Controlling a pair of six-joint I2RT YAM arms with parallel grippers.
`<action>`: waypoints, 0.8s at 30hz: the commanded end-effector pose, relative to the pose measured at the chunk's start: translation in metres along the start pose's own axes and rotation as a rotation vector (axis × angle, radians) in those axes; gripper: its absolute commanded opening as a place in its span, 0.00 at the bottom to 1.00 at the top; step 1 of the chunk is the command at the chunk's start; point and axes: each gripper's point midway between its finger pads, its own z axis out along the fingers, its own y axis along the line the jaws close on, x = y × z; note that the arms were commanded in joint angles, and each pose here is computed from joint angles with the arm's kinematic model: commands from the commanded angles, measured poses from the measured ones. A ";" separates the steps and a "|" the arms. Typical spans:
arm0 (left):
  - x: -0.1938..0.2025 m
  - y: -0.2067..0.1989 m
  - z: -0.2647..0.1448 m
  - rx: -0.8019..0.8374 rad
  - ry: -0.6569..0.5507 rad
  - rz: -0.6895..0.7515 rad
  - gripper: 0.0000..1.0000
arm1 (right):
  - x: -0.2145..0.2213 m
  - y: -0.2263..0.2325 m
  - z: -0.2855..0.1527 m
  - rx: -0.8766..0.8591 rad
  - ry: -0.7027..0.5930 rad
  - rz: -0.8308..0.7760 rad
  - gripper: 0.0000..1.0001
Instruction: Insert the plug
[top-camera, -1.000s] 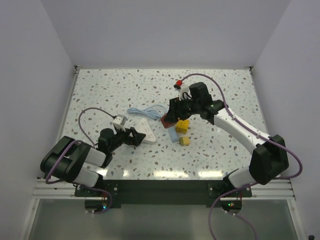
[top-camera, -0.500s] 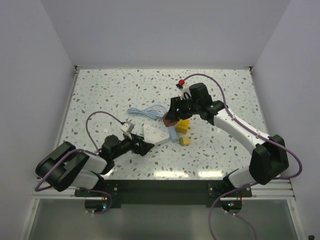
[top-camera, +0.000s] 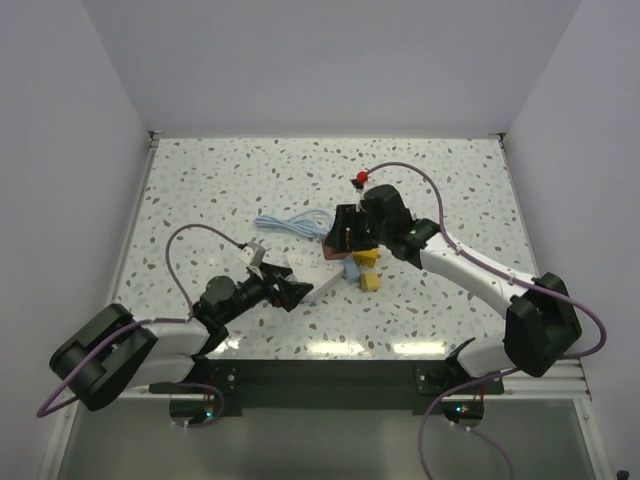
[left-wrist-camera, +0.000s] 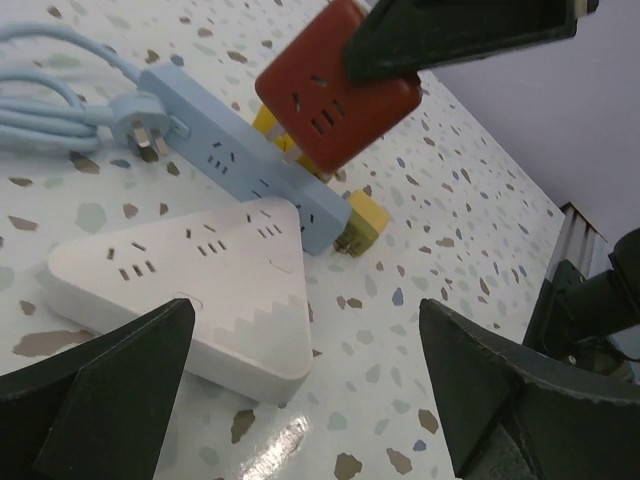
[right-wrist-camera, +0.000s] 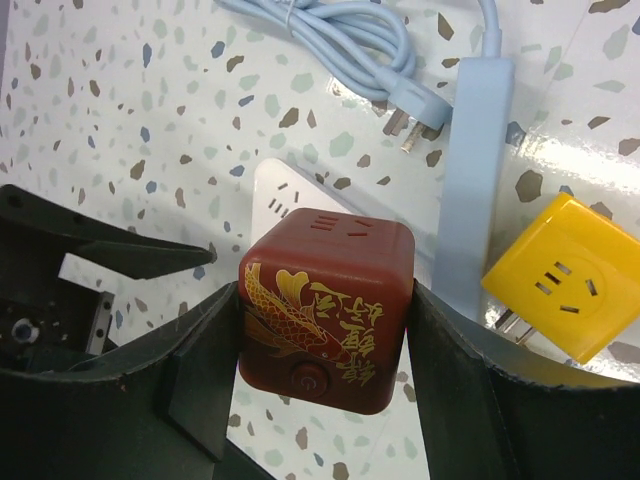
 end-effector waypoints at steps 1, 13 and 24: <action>-0.024 0.023 -0.006 -0.148 -0.090 0.084 1.00 | -0.038 0.024 -0.002 0.010 -0.155 0.042 0.00; -0.047 0.042 -0.003 -0.197 -0.127 0.143 1.00 | -0.011 0.009 0.017 0.138 -0.067 0.141 0.00; -0.029 0.052 0.005 -0.206 -0.058 0.156 1.00 | 0.014 -0.002 0.024 0.243 0.049 0.152 0.00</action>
